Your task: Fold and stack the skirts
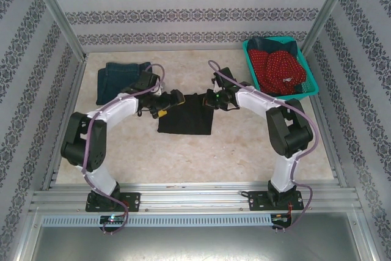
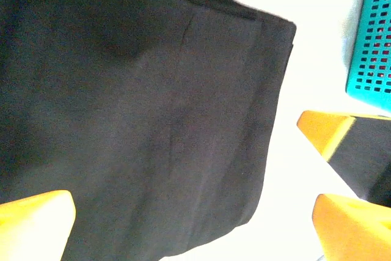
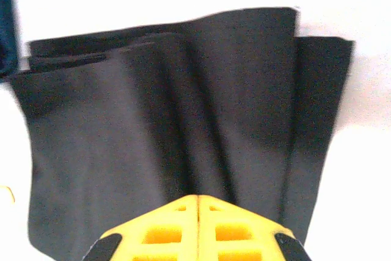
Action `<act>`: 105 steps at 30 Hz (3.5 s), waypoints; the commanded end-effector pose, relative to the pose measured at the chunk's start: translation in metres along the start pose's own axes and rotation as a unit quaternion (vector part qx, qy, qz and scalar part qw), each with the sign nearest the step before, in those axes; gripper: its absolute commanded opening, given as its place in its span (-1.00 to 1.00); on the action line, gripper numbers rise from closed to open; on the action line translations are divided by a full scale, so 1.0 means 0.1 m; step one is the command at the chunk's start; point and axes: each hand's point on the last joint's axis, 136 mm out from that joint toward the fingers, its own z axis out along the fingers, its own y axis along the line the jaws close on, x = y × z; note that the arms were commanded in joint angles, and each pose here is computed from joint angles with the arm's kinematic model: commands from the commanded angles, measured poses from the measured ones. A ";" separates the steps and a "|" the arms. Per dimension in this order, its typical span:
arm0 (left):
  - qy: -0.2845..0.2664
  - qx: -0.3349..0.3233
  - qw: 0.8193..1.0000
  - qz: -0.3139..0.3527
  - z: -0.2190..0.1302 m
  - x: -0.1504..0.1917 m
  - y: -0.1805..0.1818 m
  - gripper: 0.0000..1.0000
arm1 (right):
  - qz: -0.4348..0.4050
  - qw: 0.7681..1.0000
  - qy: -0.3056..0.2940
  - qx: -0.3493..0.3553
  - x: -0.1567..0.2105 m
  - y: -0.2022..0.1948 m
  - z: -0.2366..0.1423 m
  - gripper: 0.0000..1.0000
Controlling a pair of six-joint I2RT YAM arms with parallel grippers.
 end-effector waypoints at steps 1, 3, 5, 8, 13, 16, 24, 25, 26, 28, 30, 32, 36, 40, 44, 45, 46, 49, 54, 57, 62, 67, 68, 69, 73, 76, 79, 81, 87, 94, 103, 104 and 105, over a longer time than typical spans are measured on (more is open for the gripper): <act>0.014 -0.112 0.994 0.010 -0.23 0.06 0.53 1.00 | 0.027 0.999 -0.031 -0.010 0.04 0.18 -0.08 -0.95; 0.018 -0.120 0.993 0.011 -0.24 0.03 0.65 1.00 | 0.034 0.998 -0.016 -0.056 0.11 0.39 -0.01 -0.95; 0.027 -0.127 0.991 0.023 -0.21 0.01 0.75 1.00 | 0.051 0.996 0.009 -0.079 0.19 0.49 0.11 -0.95; 0.058 -0.139 0.987 0.054 -0.13 0.01 0.84 0.99 | 0.066 0.995 0.022 -0.069 0.28 0.46 0.30 -0.95; 0.090 -0.119 0.986 0.076 0.10 0.01 0.84 0.86 | 0.086 0.995 0.050 -0.021 0.42 0.14 0.57 -0.96; 0.110 -0.096 0.987 0.068 0.26 0.03 0.83 0.70 | 0.094 0.993 0.069 0.028 0.54 -0.14 0.67 -0.96; 0.143 -0.070 0.985 0.061 0.56 0.13 0.74 0.12 | 0.102 0.989 0.095 0.049 0.72 -0.35 0.77 -0.96; 0.142 -0.072 0.985 0.060 0.57 0.13 0.74 0.03 | 0.103 0.989 0.095 0.048 0.73 -0.35 0.78 -0.96; 0.140 -0.070 0.986 0.060 0.58 0.12 0.73 -0.05 | 0.103 0.989 0.094 0.047 0.72 -0.35 0.78 -0.97; 0.137 -0.063 0.987 0.055 0.61 0.11 0.70 -0.22 | 0.104 0.989 0.093 0.044 0.72 -0.35 0.78 -0.97; 0.135 -0.058 0.988 0.051 0.64 0.09 0.67 -0.38 | 0.103 0.990 0.093 0.042 0.72 -0.34 0.78 -0.96; 0.133 -0.055 0.988 0.051 0.64 0.07 0.62 -0.52 | 0.104 0.989 0.093 0.042 0.72 -0.34 0.78 -0.97; 0.106 -0.096 0.987 0.070 0.54 -0.02 0.60 -0.86 | 0.109 0.989 0.091 0.038 0.73 -0.35 0.79 -0.97; 0.066 -0.175 0.978 0.091 0.30 -0.15 0.66 -1.00 | 0.117 0.990 0.076 0.019 0.68 -0.28 0.74 -0.96; 0.024 -0.276 0.951 0.135 0.02 -0.30 0.71 -1.00 | 0.102 0.994 0.035 -0.013 0.47 -0.09 0.55 -0.77; 0.013 -0.299 0.943 0.145 -0.05 -0.34 0.72 -1.00 | 0.096 0.995 0.017 -0.019 0.39 -0.03 0.46 -0.64; 0.000 -0.318 0.936 0.153 -0.11 -0.39 0.72 -1.00 | 0.092 0.995 -0.006 -0.023 0.30 0.01 0.36 -0.45; -0.029 -0.364 0.916 0.167 -0.28 -0.53 0.76 -1.00 | 0.081 0.994 -0.076 -0.022 0.05 0.07 0.04 0.04; -0.055 -0.439 0.873 0.208 -0.55 -0.81 0.79 -1.00 | 0.044 0.985 -0.167 -0.004 -0.26 0.10 -0.50 0.95; -0.063 -0.463 0.852 0.237 -0.65 -1.03 0.78 -1.00 | 0.017 0.981 -0.193 0.030 -0.33 0.07 -0.75 0.95; -0.087 -0.498 0.820 0.268 -0.87 -1.56 0.78 -1.00 | -0.024 0.981 -0.184 0.050 -0.37 0.12 -0.94 0.96; -0.116 -0.488 0.822 0.270 -1.15 -1.99 0.74 -1.00 | -0.018 0.978 -0.200 0.053 -0.39 0.10 -1.02 0.96; -0.118 -0.475 0.830 0.267 -1.17 -2.04 0.74 -1.00 | -0.016 0.978 -0.201 0.052 -0.39 0.10 -1.02 0.96; -0.120 -0.464 0.837 0.264 -1.21 -2.10 0.76 -1.00 | -0.012 0.979 -0.199 0.049 -0.38 0.09 -1.01 0.96; -0.106 -0.411 0.873 0.239 -1.27 -2.22 0.94 -1.00 | -0.004 0.981 -0.190 0.039 -0.36 0.08 -0.96 0.96; -0.083 -0.379 0.896 0.218 -1.26 -2.20 1.15 -1.00 | -0.007 0.981 -0.188 0.043 -0.36 0.08 -0.99 0.96; -0.057 -0.338 0.919 0.195 -1.21 -2.15 1.37 -1.00 | -0.007 0.980 -0.190 0.055 -0.38 0.05 -1.03 0.96; -0.042 -0.315 0.933 0.169 -1.21 -2.12 1.55 -1.00 | -0.004 0.980 -0.190 0.061 -0.39 0.02 -1.06 0.95; 0.002 -0.286 0.948 0.136 -1.15 -1.99 2.00 -1.00 | 0.008 0.980 -0.189 0.064 -0.39 -0.01 -1.07 0.96; -0.029 -0.242 0.963 0.116 -1.39 -2.06 2.26 -1.00 | 0.010 0.979 -0.187 0.084 -0.37 -0.09 -1.10 0.96; -0.024 -0.222 0.963 0.150 -1.38 -2.12 2.31 -0.97 | 0.014 0.973 -0.205 0.102 -0.36 -0.20 -1.19 0.96; -0.025 -0.226 0.962 0.153 -1.39 -2.14 2.31 -0.90 | 0.014 0.973 -0.205 0.106 -0.36 -0.22 -1.21 0.95; -0.028 -0.235 0.959 0.154 -1.43 -2.16 2.34 -0.69 | 0.014 0.972 -0.206 0.109 -0.35 -0.23 -1.21 0.96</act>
